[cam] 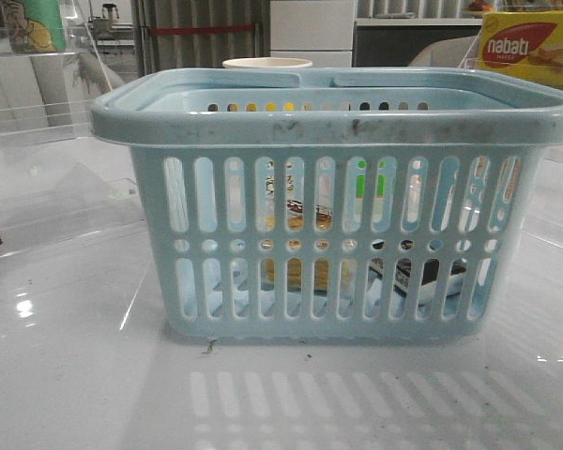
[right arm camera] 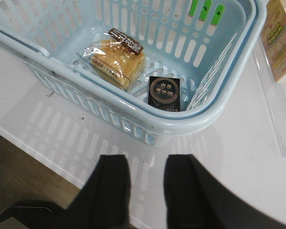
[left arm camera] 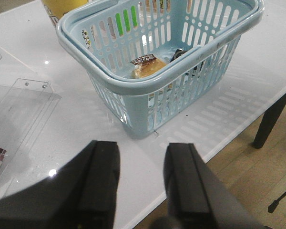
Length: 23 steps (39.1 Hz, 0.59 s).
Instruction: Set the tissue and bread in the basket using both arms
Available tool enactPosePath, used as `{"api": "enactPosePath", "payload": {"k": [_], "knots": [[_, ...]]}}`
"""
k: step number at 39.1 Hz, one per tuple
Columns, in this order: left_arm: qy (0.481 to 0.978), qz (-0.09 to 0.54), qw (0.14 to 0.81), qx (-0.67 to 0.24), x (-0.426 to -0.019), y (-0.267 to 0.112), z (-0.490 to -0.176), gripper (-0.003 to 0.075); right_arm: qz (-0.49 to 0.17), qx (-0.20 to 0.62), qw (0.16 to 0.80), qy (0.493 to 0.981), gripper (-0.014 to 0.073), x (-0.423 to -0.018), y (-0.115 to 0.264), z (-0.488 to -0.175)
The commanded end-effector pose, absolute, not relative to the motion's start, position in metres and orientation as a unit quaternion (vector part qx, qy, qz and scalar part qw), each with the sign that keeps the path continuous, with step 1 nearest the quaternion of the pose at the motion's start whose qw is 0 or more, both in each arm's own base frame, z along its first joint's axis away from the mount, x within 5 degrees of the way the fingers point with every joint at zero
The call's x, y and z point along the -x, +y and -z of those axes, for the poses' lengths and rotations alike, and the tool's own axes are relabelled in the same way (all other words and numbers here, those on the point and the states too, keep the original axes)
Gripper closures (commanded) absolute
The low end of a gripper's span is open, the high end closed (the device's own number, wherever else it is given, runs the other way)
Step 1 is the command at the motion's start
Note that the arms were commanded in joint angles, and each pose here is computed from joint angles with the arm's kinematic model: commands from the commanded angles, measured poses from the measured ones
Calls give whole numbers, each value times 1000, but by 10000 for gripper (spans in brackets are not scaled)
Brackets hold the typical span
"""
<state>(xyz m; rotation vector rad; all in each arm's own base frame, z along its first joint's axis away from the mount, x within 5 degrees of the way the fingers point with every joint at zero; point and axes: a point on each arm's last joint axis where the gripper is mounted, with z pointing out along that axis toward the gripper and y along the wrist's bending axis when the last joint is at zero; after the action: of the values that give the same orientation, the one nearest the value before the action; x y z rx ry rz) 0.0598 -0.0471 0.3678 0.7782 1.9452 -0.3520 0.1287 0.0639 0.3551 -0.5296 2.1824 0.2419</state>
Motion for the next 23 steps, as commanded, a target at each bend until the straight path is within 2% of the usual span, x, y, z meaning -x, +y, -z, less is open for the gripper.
{"api": "enactPosePath", "payload": {"k": [1,4,5,23], "knots": [[774,162,527,-312,-61,-49,-382,555,-99,212,462,855,461,-134,66,-366],[774,162,527,-312,-61,-49,-382,631,-98,213,458,857,562,-136,67,-365],[774,162,527,-312,-61,-49,-382,628,-98,213,456,859,572,-137,68,-364],[775,162,526,-312,-61,-49,-382,629,-97,213,454,859,566,-138,68,-363]]}}
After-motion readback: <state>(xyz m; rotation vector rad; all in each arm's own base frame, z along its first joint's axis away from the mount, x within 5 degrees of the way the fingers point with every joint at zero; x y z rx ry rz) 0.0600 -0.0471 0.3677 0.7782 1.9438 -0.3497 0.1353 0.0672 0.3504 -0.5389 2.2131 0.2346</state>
